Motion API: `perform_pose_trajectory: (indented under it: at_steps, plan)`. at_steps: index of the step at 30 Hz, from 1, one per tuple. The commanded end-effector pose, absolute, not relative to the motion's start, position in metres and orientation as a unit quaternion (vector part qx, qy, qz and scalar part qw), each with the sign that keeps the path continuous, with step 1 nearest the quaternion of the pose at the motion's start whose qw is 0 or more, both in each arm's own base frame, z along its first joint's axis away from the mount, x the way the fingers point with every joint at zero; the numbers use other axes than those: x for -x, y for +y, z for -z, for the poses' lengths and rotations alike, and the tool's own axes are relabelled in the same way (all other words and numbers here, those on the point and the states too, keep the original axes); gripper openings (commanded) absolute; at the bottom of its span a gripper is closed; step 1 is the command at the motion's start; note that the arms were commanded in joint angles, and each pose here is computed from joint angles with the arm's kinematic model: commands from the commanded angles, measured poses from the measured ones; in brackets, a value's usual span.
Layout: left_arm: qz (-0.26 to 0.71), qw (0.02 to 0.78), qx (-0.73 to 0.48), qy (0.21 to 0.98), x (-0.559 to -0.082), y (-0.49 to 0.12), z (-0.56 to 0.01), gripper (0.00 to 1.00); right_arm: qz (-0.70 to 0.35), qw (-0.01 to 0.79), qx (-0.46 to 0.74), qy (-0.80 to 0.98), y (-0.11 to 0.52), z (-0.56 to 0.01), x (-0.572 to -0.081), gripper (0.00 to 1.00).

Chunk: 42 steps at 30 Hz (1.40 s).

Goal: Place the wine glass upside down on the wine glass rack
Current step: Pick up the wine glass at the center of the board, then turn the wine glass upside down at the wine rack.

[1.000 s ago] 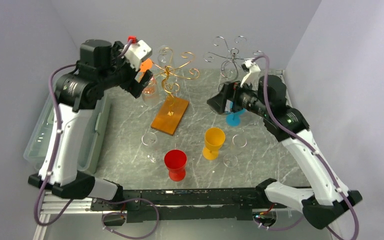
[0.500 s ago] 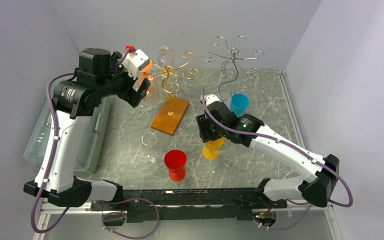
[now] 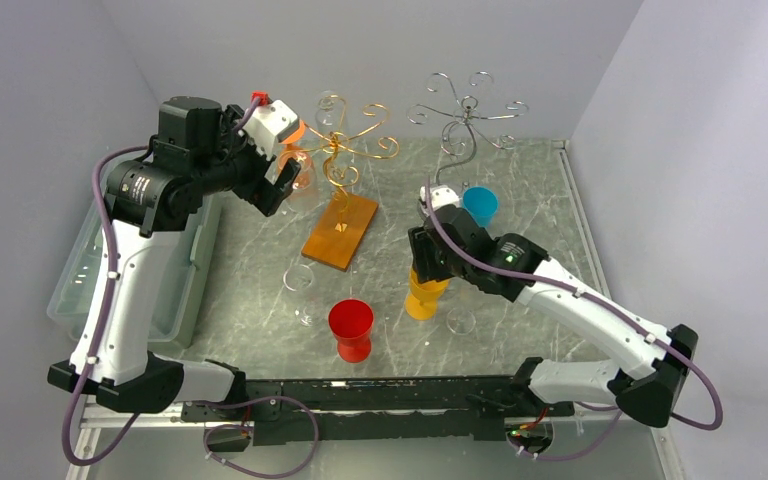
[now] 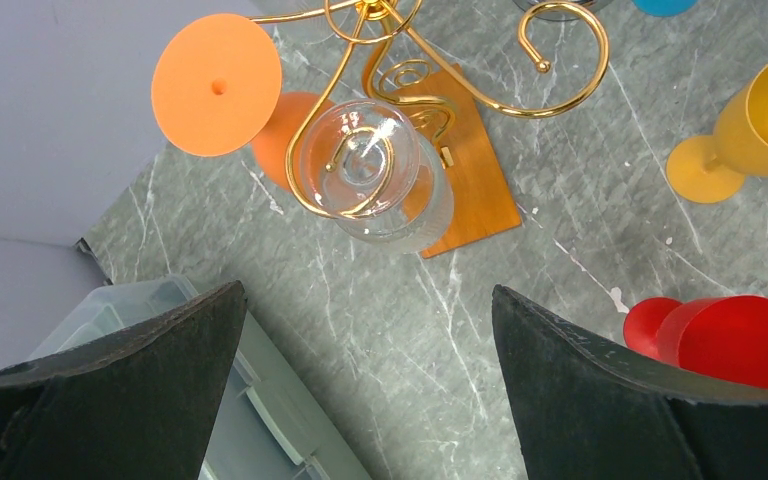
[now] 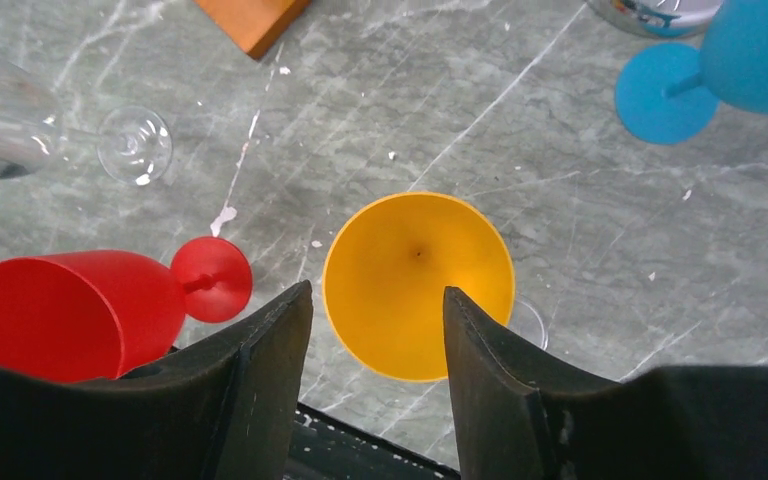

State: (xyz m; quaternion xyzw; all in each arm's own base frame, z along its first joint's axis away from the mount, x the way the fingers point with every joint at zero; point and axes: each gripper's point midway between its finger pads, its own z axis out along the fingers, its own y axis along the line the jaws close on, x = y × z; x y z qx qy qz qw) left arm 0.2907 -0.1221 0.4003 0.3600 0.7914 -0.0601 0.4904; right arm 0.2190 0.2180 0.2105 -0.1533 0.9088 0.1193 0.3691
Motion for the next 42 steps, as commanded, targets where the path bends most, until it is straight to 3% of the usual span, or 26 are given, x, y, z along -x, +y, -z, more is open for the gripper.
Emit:
perform_pose_trajectory:
  at_steps: [1,6,16,17,21,22,23,30,42]
  plan:
    - [0.069,0.507,-0.360,0.780,-0.289,-0.125,-0.413,0.99,-0.137,0.394,0.149,0.897,0.222,-0.241,-0.223,0.52]
    - [0.067,0.501,-0.363,0.783,-0.287,-0.124,-0.412,0.99,-0.154,0.359,0.163,0.906,0.235,-0.217,-0.215,0.46]
    - [0.064,0.496,-0.367,0.785,-0.287,-0.122,-0.409,1.00,-0.157,0.318,0.175,0.919,0.250,-0.170,-0.209,0.44]
    - [0.062,0.497,-0.368,0.784,-0.286,-0.122,-0.409,0.99,-0.153,0.319,0.175,0.919,0.251,-0.168,-0.212,0.41]
    - [0.063,0.498,-0.370,0.782,-0.285,-0.122,-0.410,1.00,-0.141,0.334,0.177,0.915,0.256,-0.174,-0.224,0.10]
    - [0.065,0.498,-0.370,0.782,-0.284,-0.122,-0.410,0.99,-0.136,0.343,0.178,0.912,0.256,-0.181,-0.228,0.02]
    - [0.067,0.497,-0.372,0.781,-0.283,-0.123,-0.409,1.00,-0.133,0.361,0.174,0.906,0.256,-0.196,-0.235,0.00]
    - [0.093,0.504,-0.385,0.767,-0.273,-0.131,-0.416,0.99,-0.168,0.467,0.153,0.854,0.239,-0.323,-0.242,0.00]
    - [0.200,0.499,-0.422,0.730,-0.249,-0.166,-0.429,0.98,-0.363,0.551,0.176,0.731,0.238,-0.480,-0.188,0.00]
